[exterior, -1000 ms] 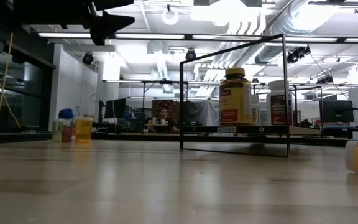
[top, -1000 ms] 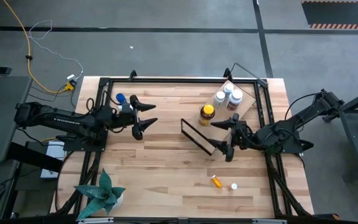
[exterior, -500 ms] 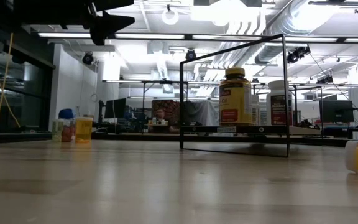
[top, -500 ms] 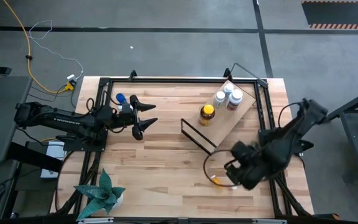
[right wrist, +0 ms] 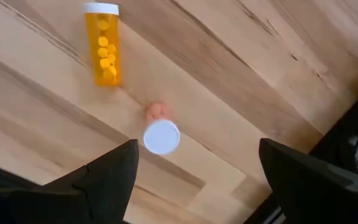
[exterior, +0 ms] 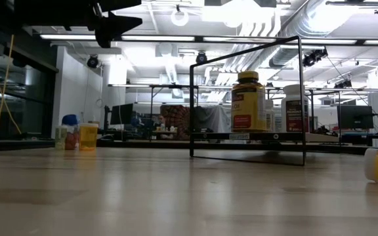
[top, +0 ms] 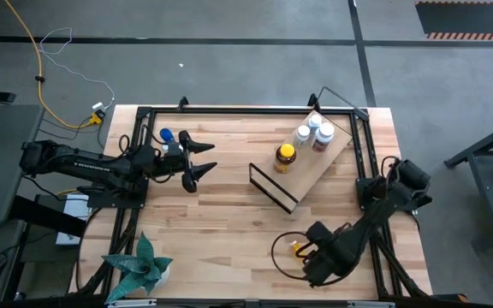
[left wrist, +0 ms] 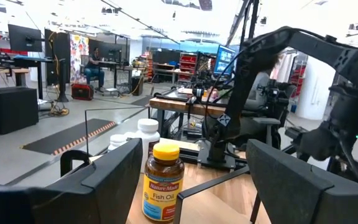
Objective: Pick and place medicine bottles onto shelf by color
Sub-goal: Put the red pill bottle on the shelf
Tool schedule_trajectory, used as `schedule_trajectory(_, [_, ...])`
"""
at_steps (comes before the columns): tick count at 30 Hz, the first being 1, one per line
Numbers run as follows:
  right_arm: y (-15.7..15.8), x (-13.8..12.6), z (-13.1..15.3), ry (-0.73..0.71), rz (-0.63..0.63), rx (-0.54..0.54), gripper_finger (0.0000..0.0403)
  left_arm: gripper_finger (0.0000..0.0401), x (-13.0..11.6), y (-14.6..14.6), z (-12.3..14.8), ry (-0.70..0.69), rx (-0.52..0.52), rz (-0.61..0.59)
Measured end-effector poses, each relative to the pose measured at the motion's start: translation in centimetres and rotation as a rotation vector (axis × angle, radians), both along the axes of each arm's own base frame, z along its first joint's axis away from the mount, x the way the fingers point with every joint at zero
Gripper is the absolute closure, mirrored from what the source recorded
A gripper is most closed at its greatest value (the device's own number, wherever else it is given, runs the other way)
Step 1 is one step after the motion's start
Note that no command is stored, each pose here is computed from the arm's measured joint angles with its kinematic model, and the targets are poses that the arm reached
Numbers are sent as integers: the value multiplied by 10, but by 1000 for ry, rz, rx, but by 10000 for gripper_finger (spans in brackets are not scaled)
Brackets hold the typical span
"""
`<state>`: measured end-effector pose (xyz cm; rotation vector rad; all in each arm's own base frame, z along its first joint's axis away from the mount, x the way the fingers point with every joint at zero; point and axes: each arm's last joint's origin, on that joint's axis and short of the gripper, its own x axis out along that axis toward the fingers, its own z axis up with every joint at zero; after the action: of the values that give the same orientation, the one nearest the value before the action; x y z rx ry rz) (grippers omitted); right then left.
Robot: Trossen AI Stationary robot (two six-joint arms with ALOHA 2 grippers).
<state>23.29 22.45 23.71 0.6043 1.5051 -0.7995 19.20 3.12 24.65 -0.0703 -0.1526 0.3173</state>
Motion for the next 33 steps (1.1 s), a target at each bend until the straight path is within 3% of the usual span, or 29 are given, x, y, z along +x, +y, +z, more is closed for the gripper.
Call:
schedule_trajectory(3, [4, 4, -8, -9, 1, 8, 82, 123, 0, 0, 0, 0, 0, 0])
schedule_trajectory(8, [12, 10, -32, -81, 16, 144, 92, 123, 0, 0, 0, 0, 0, 0])
schedule_trajectory(14, [5, -2, -49, 21, -25, 130, 103, 123, 0, 0, 0, 0, 0, 0])
schedule_trajectory(24, [8, 1, -51, -48, 2, 180, 121, 123, 0, 0, 0, -1, 0, 0])
schedule_trajectory(33, [12, 0, -51, -20, 316, 286, 121, 123, 0, 0, 0, -1, 0, 0])
